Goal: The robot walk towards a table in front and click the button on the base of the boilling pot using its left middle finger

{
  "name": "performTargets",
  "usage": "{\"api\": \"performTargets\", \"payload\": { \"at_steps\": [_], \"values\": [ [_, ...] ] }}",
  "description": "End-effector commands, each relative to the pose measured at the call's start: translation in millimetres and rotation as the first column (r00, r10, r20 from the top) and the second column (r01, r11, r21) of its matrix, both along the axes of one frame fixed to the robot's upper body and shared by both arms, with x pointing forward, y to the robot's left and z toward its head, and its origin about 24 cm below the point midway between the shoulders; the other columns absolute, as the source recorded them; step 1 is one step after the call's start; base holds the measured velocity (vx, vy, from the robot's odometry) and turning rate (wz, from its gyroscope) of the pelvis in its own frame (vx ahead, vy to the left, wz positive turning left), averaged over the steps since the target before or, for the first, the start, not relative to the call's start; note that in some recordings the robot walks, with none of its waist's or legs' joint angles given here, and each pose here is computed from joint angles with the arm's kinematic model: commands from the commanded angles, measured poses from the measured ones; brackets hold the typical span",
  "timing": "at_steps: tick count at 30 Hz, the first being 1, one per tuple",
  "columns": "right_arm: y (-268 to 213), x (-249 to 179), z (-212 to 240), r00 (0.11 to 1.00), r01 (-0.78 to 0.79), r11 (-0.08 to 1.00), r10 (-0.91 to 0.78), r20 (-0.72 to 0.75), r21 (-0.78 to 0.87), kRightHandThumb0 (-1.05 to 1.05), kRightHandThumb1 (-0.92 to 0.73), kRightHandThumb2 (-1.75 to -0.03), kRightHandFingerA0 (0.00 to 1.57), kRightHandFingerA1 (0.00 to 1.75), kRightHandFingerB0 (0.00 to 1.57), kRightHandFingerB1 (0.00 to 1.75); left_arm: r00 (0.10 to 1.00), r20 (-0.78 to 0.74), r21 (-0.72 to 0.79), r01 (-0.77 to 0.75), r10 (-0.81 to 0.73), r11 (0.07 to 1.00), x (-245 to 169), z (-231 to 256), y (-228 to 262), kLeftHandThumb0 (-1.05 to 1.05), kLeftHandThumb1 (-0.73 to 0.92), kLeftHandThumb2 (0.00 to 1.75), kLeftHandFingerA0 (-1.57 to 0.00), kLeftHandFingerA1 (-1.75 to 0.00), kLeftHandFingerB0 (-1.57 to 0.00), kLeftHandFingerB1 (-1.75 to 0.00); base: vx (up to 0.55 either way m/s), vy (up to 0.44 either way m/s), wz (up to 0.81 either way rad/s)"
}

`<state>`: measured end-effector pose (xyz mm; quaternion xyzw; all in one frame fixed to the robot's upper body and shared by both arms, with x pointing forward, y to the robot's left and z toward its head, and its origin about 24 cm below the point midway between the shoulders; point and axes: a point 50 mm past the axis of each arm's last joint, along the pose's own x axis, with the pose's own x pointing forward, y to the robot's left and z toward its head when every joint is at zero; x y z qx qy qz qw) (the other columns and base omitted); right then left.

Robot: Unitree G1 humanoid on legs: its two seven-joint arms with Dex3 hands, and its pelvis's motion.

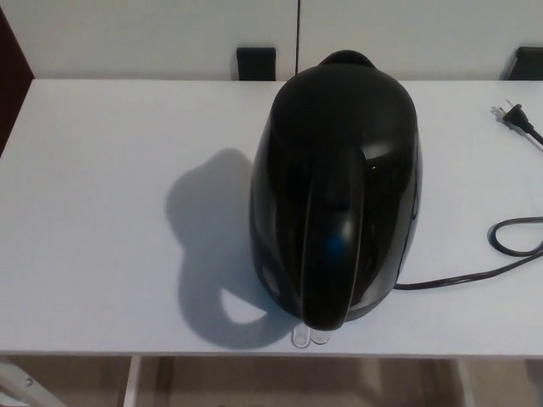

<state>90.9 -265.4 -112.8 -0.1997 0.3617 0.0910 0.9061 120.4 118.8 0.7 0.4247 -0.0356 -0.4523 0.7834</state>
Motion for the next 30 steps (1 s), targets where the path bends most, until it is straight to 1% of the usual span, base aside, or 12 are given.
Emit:
{"api": "performTargets", "payload": {
  "at_steps": [1,4,8,11,15,16,17,18,19,20,27,30],
  "values": [
    [-6.8,9.9,7.6,1.000,-0.018,1.000,0.018,0.018,-0.025,-0.11,-0.61,-0.57,0.63,0.57,0.61,0.44,0.690,0.481,0.313,0.441,-0.541,0.841,4.2,31.6,-38.5,-0.82,0.81,0.65,-0.32,-0.35,-0.32,-0.34,0.00,0.000,0.00],
    [-6.2,8.7,6.3,1.000,-0.007,1.000,0.007,0.015,-0.020,-0.11,-0.59,-0.57,0.64,0.59,0.73,0.48,0.647,0.509,0.328,0.464,-0.568,0.823,4.8,32.1,-43.9,-0.83,0.83,0.66,-0.29,-0.35,-0.29,-0.34,0.00,0.000,0.00],
    [-6.3,7.9,4.7,0.999,0.032,0.999,-0.033,0.013,0.033,-0.13,-0.59,-0.57,0.70,0.65,0.76,0.51,0.603,0.552,0.335,0.473,-0.577,0.815,6.0,29.9,-47.7,-0.85,0.84,0.66,-0.29,-0.36,-0.25,-0.35,0.00,0.000,0.00],
    [-6.5,7.8,4.4,1.000,0.015,0.999,-0.016,0.016,0.034,-0.14,-0.60,-0.57,0.73,0.66,0.75,0.50,0.571,0.582,0.342,0.474,-0.579,0.811,7.9,26.2,-47.3,-0.85,0.86,0.67,-0.21,-0.36,-0.18,-0.35,0.00,0.000,0.00],
    [-6.8,10.5,5.5,1.000,0.014,0.998,-0.016,0.026,0.058,-0.17,-0.59,-0.57,0.73,0.67,0.72,0.49,0.560,0.590,0.347,0.474,-0.581,0.809,10.0,26.0,-46.9,-0.84,0.86,0.66,-0.20,-0.36,-0.17,-0.35,0.00,0.000,0.00],
    [-7.6,11.7,6.5,0.999,-0.002,0.999,0.001,0.035,0.044,-0.18,-0.62,-0.57,0.73,0.67,0.71,0.48,0.557,0.590,0.348,0.477,-0.584,0.807,10.2,26.4,-46.9,-0.84,0.68,1.00,-0.15,-0.46,-0.11,-0.45,0.00,0.000,0.00],
    [-7.8,12.7,7.5,0.999,-0.019,0.999,0.018,0.045,0.033,-0.18,-0.62,-0.57,0.73,0.67,0.71,0.48,0.554,0.589,0.353,0.480,-0.589,0.803,10.2,27.0,-46.9,-0.84,0.68,1.00,-0.15,-0.46,-0.11,-0.45,0.00,0.000,0.00],
    [-7.9,13.7,8.1,0.999,-0.026,0.999,0.025,0.046,0.028,-0.26,-0.51,-0.85,0.71,0.75,0.66,0.64,0.554,0.592,0.344,0.483,-0.586,0.805,10.1,27.0,-46.4,-0.84,0.68,1.00,-0.16,-0.45,-0.12,-0.45,0.00,0.000,0.00],
    [-7.8,14.6,8.6,0.998,-0.031,0.999,0.030,0.048,0.024,-0.26,-0.52,-0.85,0.70,0.76,0.61,0.62,0.554,0.592,0.343,0.484,-0.585,0.805,9.6,27.2,-46.0,-0.84,0.68,1.00,-0.16,-0.45,-0.12,-0.45,0.00,0.000,0.00],
    [-7.8,15.5,9.0,0.998,-0.036,0.999,0.035,0.049,0.014,-0.19,-0.64,-0.59,0.71,0.67,0.64,0.46,0.560,0.580,0.348,0.486,-0.592,0.801,9.2,27.4,-45.5,-0.83,0.86,0.66,-0.21,-0.36,-0.16,-0.34,0.00,0.000,0.00],
    [-8.0,16.9,11.7,0.999,-0.026,0.999,0.024,0.047,0.039,-0.22,-0.62,-0.58,0.57,0.61,0.58,0.45,0.534,0.582,0.364,0.503,-0.613,0.784,5.4,26.2,-44.0,-0.83,0.87,0.67,-0.21,-0.35,-0.21,-0.34,0.00,0.000,0.00],
    [-9.2,18.1,12.6,0.998,-0.040,0.999,0.038,0.042,0.036,-0.22,-0.60,-0.58,0.48,0.52,0.56,0.43,0.533,0.589,0.346,0.513,-0.607,0.786,3.4,23.7,-43.4,-0.83,0.85,0.67,-0.23,-0.35,-0.23,-0.34,0.00,0.000,0.00]
  ]
}}
